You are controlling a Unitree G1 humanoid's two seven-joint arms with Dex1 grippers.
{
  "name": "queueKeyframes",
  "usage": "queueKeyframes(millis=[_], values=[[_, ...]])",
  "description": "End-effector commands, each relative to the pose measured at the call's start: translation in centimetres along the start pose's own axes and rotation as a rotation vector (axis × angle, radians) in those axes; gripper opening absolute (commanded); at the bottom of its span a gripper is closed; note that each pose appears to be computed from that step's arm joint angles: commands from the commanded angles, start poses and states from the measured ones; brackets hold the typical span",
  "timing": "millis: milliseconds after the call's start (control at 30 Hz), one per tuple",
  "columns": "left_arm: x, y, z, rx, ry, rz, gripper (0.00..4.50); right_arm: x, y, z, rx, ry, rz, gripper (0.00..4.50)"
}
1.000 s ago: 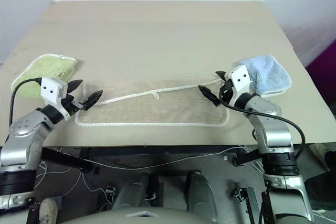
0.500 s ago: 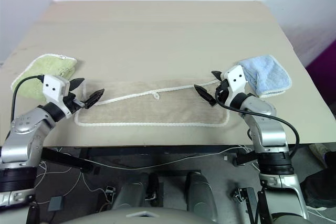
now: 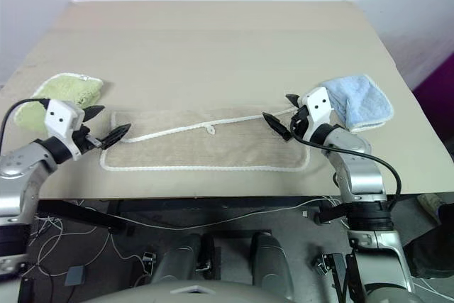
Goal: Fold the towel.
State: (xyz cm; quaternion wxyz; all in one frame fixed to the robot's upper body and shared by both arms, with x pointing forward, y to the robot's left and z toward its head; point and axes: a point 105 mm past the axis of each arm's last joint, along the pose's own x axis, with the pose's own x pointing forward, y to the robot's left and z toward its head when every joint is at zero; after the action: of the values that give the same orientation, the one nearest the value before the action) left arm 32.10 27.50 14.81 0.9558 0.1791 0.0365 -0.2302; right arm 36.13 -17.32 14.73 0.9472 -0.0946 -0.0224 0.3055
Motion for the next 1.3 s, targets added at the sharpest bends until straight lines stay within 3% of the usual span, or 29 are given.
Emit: queueKeyframes(millis=[33,367,667,900,1300], values=[[-0.5,0.9,0.8,0.060,-0.010,-0.011,4.50,-0.1,0.3,1.1,-0.023,-0.050,-0.007,4.48],[0.2,0.1,0.7,0.267,0.049,-0.268,4.50,-1.3,0.5,0.4,-0.011,-0.037,-0.040,4.48],[0.7,-1.2,-1.3,0.480,0.166,-0.493,4.50,-1.7,0.6,0.1,-0.007,-0.027,-0.052,4.48],[2.4,0.1,-1.0,0.704,0.185,-0.457,4.50,-1.8,0.6,0.1,-0.008,-0.026,-0.055,4.48],[3.1,1.6,-0.7,0.904,0.206,-0.434,4.50,-1.8,0.3,0.3,-0.013,-0.033,-0.069,4.48]])
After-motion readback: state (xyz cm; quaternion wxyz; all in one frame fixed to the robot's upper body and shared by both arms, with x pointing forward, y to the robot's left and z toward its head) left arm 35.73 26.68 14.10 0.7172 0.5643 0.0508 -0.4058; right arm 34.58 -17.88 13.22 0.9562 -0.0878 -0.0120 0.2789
